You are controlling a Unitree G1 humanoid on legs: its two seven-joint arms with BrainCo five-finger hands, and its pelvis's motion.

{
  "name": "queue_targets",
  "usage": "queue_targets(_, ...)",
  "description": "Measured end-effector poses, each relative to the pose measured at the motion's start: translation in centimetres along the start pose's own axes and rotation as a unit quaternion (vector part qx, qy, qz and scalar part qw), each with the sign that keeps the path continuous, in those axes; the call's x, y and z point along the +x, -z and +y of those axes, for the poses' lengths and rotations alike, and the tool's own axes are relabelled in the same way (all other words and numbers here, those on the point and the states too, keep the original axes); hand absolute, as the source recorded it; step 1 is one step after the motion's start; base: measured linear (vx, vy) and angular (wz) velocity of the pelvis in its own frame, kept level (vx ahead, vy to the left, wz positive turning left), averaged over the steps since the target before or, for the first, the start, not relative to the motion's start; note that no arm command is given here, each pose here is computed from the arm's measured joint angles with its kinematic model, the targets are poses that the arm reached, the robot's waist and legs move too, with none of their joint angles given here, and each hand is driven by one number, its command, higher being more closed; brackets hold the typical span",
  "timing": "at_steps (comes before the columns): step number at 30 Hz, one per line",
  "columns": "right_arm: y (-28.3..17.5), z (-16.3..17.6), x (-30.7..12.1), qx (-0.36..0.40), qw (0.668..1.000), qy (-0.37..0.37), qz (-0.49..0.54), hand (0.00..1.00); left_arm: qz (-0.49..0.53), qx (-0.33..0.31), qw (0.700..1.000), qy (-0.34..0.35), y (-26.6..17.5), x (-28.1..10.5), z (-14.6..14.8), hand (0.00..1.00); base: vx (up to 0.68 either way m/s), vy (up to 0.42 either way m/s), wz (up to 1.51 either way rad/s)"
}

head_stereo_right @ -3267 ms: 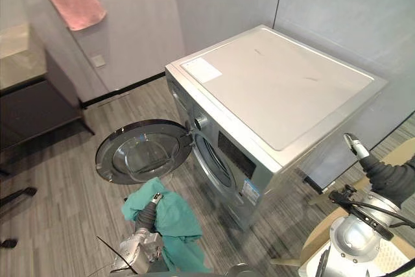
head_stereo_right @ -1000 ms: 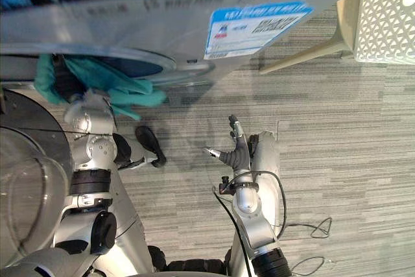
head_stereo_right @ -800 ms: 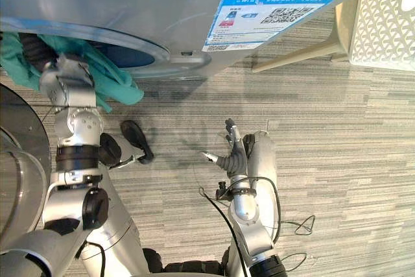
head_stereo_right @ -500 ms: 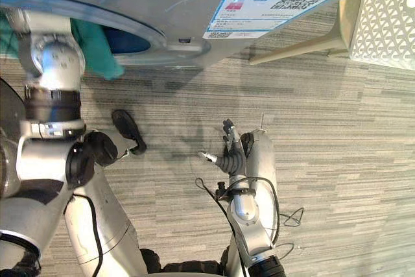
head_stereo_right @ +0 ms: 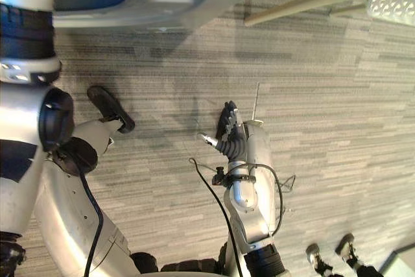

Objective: Pick up the laundry basket with both hands and put the clothes into the washing machine.

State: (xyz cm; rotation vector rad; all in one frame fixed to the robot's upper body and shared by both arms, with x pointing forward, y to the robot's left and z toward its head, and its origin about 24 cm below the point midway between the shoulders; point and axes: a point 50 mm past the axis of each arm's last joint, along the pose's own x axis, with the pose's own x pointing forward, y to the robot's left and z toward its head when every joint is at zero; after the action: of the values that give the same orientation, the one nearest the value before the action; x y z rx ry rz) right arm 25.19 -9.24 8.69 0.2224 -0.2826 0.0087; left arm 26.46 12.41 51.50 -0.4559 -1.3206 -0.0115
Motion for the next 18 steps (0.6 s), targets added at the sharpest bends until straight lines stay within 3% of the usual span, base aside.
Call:
queue_targets(1,-0.2,-0.1,0.1,0.003,1.000,0.002,-0.009,0.00,0.004,0.126,0.992,0.024,1.0,0.3,-0.2,0.00,0.03,0.053,0.19)
queue_targets(2,-0.2,-0.2,0.1,0.005,1.000,0.003,-0.010,0.00,0.006,0.173,0.984,0.029,1.5,0.4,-0.1,0.00,0.05,0.096,0.10)
queue_targets(3,-0.1,-0.4,0.0,0.005,1.000,0.008,-0.009,0.00,0.016,0.281,0.959,0.037,3.1,0.1,0.8,0.00,0.06,0.069,-0.03)
queue_targets(4,-0.2,-0.6,0.0,0.005,1.000,0.011,-0.013,0.00,0.023,0.337,0.940,0.051,3.9,-0.1,1.1,0.00,0.09,0.109,-0.02)
queue_targets(5,-0.4,-0.9,0.1,0.008,1.000,0.014,-0.020,0.00,0.035,0.417,0.905,0.080,5.2,-0.6,1.7,0.00,0.07,0.067,0.17)
queue_targets(6,-0.3,-0.9,0.1,0.007,1.000,0.011,-0.019,0.00,0.047,0.514,0.849,0.113,6.8,-1.5,3.2,0.00,0.05,0.063,0.22)
queue_targets(7,-0.2,-0.9,0.0,0.007,1.000,0.011,-0.017,0.00,0.064,0.557,0.818,0.127,7.8,-2.3,4.3,0.00,0.05,0.028,0.22)
queue_targets(8,0.1,-0.9,0.0,0.007,1.000,0.011,-0.010,0.00,0.117,0.620,0.761,0.149,10.1,-4.4,7.1,0.00,0.04,0.016,0.13)
queue_targets(9,0.5,-1.1,-0.1,0.008,1.000,0.012,-0.003,0.00,0.176,0.642,0.732,0.144,11.7,-6.5,9.7,0.00,0.04,0.009,0.08)
queue_targets(10,0.7,-1.1,-0.1,0.009,1.000,0.012,0.002,0.00,0.208,0.639,0.729,0.133,12.4,-7.4,10.8,0.00,0.00,0.000,0.00)
queue_targets(13,1.6,-0.9,-0.4,0.012,1.000,0.002,0.028,0.00,0.272,0.594,0.752,0.083,13.4,-9.4,12.8,0.00,-0.01,0.001,-0.01)
queue_targets(18,2.5,-0.6,-1.6,0.009,0.998,-0.018,0.055,0.00,0.342,0.549,0.762,0.032,14.8,-12.9,15.1,0.00,0.01,0.000,-0.05)
